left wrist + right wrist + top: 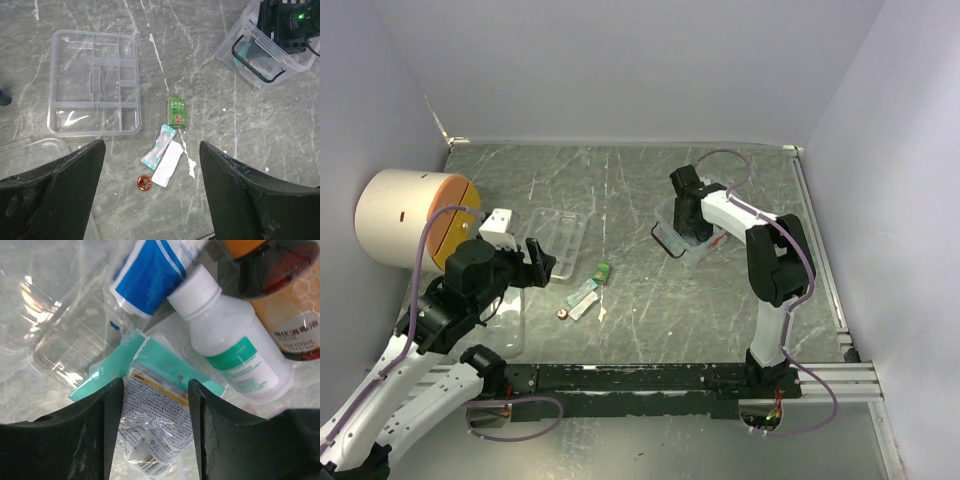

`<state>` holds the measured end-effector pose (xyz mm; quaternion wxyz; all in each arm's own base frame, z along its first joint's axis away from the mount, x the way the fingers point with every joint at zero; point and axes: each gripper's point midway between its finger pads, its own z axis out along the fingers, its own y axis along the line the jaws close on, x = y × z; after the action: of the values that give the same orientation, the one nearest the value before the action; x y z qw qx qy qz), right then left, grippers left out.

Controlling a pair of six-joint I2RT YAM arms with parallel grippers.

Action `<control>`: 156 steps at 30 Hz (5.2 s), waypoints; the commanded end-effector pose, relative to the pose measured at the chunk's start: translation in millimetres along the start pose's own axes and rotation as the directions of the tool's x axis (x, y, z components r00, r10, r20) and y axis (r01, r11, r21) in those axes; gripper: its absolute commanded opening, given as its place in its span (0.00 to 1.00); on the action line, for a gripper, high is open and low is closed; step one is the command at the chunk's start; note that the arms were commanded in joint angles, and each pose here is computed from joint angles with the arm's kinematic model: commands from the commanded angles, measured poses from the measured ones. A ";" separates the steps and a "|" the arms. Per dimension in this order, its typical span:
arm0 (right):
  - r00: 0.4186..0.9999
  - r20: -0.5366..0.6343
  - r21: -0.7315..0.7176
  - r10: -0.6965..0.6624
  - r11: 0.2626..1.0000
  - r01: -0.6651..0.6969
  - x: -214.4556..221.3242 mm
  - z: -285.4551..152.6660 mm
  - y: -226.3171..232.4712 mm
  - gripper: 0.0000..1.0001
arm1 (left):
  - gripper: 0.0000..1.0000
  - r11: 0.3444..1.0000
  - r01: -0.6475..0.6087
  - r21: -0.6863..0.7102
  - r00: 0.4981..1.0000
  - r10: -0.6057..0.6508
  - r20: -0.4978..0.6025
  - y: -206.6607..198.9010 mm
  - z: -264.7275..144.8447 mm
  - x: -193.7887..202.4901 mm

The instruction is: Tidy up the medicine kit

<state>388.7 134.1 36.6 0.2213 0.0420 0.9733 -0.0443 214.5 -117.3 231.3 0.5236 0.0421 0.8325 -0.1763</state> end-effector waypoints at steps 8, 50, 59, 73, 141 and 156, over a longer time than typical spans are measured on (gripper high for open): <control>0.999 0.020 -0.014 0.033 0.999 -0.033 5.1 -27.0 -7.5 0.53 | 0.87 1.000 0.002 -0.018 1.000 -0.002 0.007 4.5 1.1 -0.3; 0.951 0.274 -0.608 0.145 0.792 0.055 70.6 -155.0 145.8 0.53 | 0.76 0.968 0.249 -0.018 0.954 -0.249 -0.165 -18.7 60.0 46.4; 0.958 0.233 -0.581 0.169 0.814 -0.002 95.6 -129.2 149.6 0.52 | 0.73 0.982 0.156 -0.106 0.943 -0.180 -0.280 -6.9 101.2 81.5; 0.967 0.210 -0.552 0.143 0.834 -0.003 105.7 -119.8 144.8 0.49 | 0.51 0.956 -0.013 -0.292 0.927 -0.097 -0.362 22.9 175.7 107.7; 0.931 0.193 -0.499 0.310 0.848 -0.179 125.0 -112.8 92.2 0.47 | 0.79 0.989 -0.123 0.080 0.865 0.147 -0.479 -70.0 173.0 165.8; 0.917 0.203 -0.470 0.342 0.856 -0.215 125.3 -108.0 82.2 0.46 | 0.65 0.972 -0.155 0.174 0.846 0.222 -0.485 -92.9 178.9 173.2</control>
<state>235.9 243.6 73.8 0.3505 0.1053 0.9056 0.2144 261.3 -265.9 20.3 0.2853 0.1862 0.9289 -0.1454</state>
